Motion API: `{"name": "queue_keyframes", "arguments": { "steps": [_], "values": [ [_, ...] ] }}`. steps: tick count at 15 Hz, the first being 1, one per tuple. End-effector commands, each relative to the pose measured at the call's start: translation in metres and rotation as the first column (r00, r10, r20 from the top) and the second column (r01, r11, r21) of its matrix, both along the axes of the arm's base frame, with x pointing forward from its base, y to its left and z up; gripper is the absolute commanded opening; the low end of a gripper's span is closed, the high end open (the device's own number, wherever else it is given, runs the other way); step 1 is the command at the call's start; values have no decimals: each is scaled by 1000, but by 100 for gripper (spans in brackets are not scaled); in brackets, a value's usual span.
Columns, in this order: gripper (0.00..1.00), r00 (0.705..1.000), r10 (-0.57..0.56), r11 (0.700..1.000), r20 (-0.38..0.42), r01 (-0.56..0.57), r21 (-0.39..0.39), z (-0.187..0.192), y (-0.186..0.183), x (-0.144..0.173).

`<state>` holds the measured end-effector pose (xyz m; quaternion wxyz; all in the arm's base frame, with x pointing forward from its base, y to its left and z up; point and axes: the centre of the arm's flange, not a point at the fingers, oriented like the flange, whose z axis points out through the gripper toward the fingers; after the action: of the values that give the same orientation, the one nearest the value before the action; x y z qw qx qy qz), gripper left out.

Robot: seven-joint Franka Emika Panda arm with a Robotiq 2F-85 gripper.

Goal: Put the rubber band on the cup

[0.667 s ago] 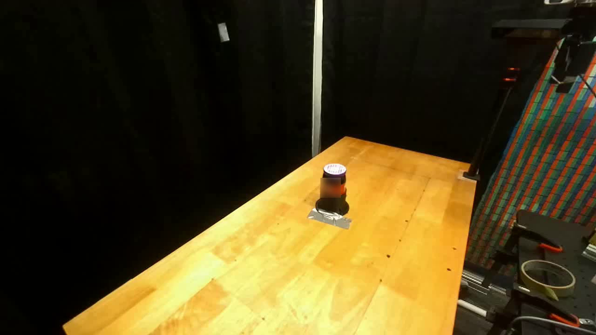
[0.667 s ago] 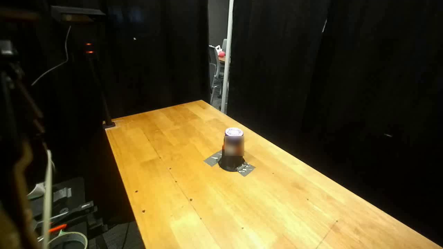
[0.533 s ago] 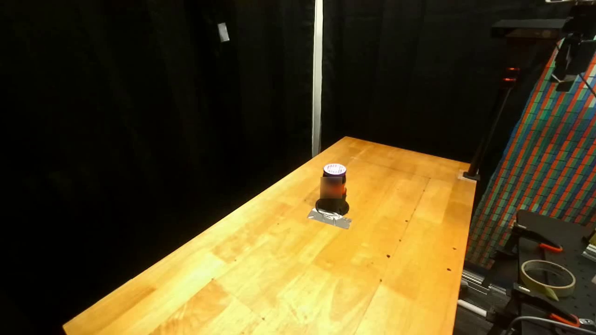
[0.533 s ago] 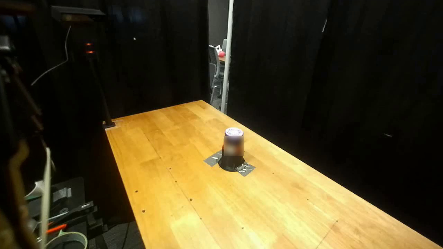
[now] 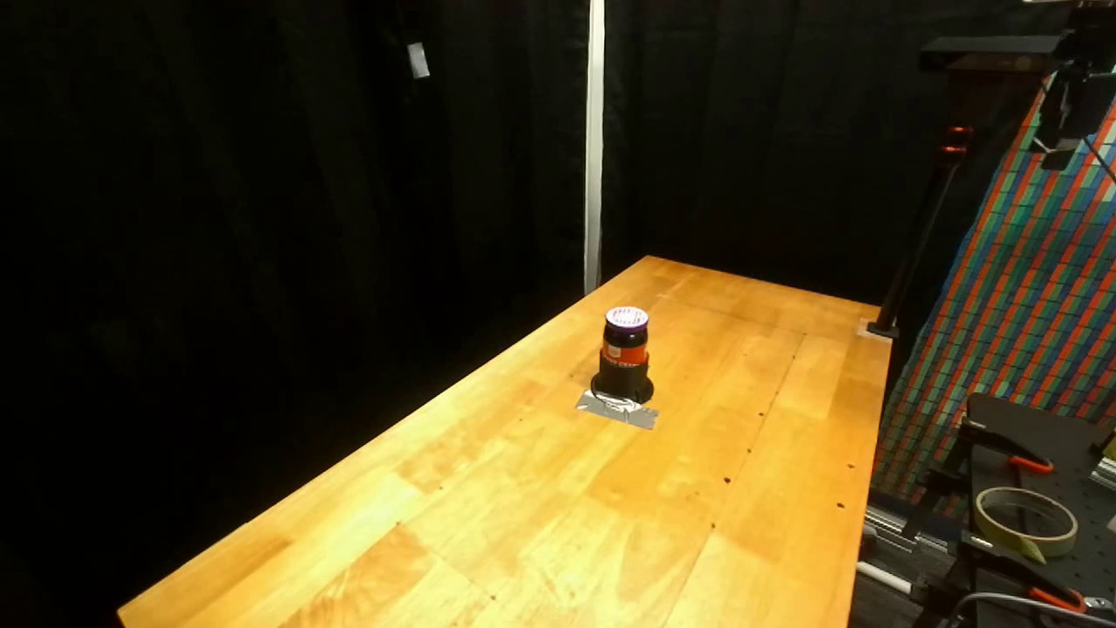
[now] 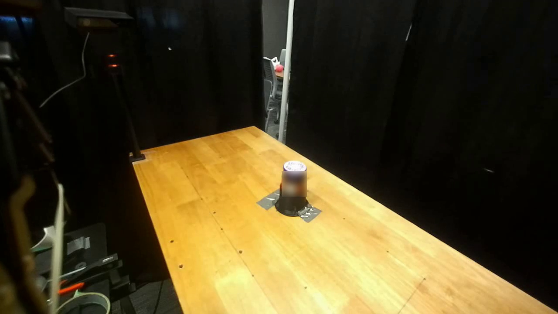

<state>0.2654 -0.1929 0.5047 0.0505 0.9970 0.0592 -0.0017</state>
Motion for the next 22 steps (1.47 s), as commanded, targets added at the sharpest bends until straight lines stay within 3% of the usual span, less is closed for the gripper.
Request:
{"name": "queue_keyframes", "arguments": {
  "steps": [1,10,19,22],
  "values": [
    [100,1000,0,1000,0,0,0,0,0,0],
    [100,999,31,1000,-12,-31,-5,6,12,11],
    [100,981,170,985,-94,-168,32,-25,165,128],
    [100,985,164,986,-45,-164,10,-41,212,170]
  ]
}}
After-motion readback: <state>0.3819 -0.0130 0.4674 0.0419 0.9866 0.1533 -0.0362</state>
